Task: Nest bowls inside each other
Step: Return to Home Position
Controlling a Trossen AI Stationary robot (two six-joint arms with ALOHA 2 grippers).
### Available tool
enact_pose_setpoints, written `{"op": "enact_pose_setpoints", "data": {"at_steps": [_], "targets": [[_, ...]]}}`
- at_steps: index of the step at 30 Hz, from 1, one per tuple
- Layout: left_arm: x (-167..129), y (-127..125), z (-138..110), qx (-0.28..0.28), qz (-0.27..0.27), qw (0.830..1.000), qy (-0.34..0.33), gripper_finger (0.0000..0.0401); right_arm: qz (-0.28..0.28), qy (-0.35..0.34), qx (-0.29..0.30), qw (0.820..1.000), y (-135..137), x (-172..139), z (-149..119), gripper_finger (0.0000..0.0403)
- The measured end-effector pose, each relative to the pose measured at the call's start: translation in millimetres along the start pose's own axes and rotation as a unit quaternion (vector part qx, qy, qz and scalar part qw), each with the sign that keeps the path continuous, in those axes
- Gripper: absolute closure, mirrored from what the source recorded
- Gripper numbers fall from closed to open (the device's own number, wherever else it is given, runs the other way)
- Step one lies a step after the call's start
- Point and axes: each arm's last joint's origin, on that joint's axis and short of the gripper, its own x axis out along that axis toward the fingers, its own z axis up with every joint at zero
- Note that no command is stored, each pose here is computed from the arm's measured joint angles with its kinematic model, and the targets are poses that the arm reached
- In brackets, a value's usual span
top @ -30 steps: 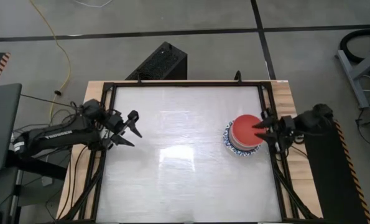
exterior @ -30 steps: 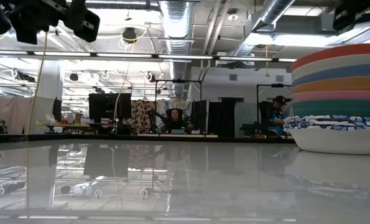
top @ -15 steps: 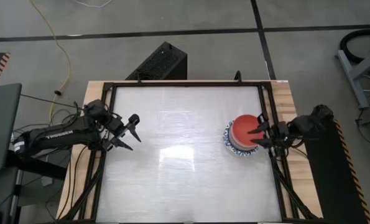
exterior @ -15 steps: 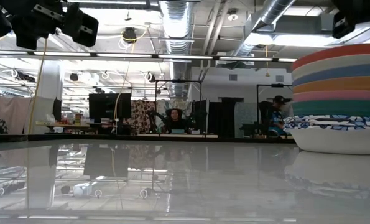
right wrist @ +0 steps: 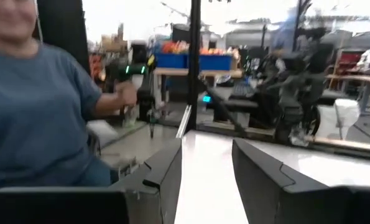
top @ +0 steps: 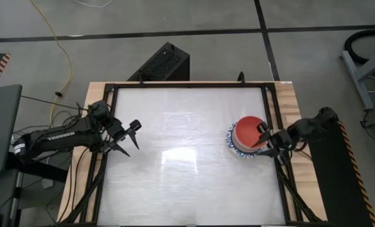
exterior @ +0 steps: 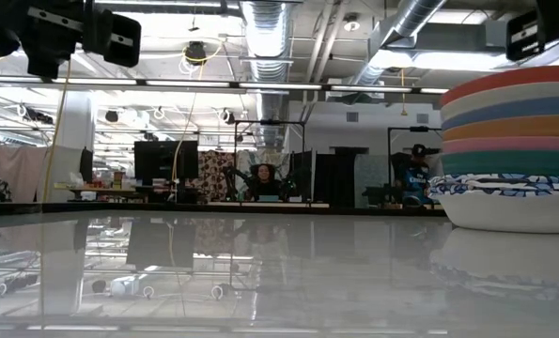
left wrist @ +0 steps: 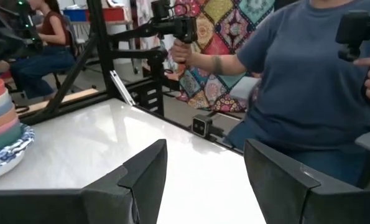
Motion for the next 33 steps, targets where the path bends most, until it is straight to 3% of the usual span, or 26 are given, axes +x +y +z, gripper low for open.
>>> {"op": "enact_pose_setpoints", "data": {"at_steps": [9, 23, 29, 33], "targets": [[-0.2, -1.2, -11.2, 0.000, -0.002, 1.000, 0.022, 0.0198, 0.006, 0.000, 0.002, 1.000, 1.7, 7.2, -28.7, 0.0241], [-1.6, -7.6, -27.3, 0.009, -0.039, 0.998, 0.042, 0.0198, 0.017, -0.006, 0.000, 1.000, 2.4, 7.3, -28.2, 0.0241], [-2.2, -10.2, -31.3, 0.014, -0.052, 0.998, 0.044, 0.0198, 0.018, -0.002, 0.012, 1.000, 3.1, 10.1, -47.6, 0.0241], [-2.3, -10.5, -32.4, 0.014, -0.052, 0.997, 0.046, 0.0198, 0.014, -0.015, 0.021, 1.000, 2.8, 10.1, -45.0, 0.0241]]}}
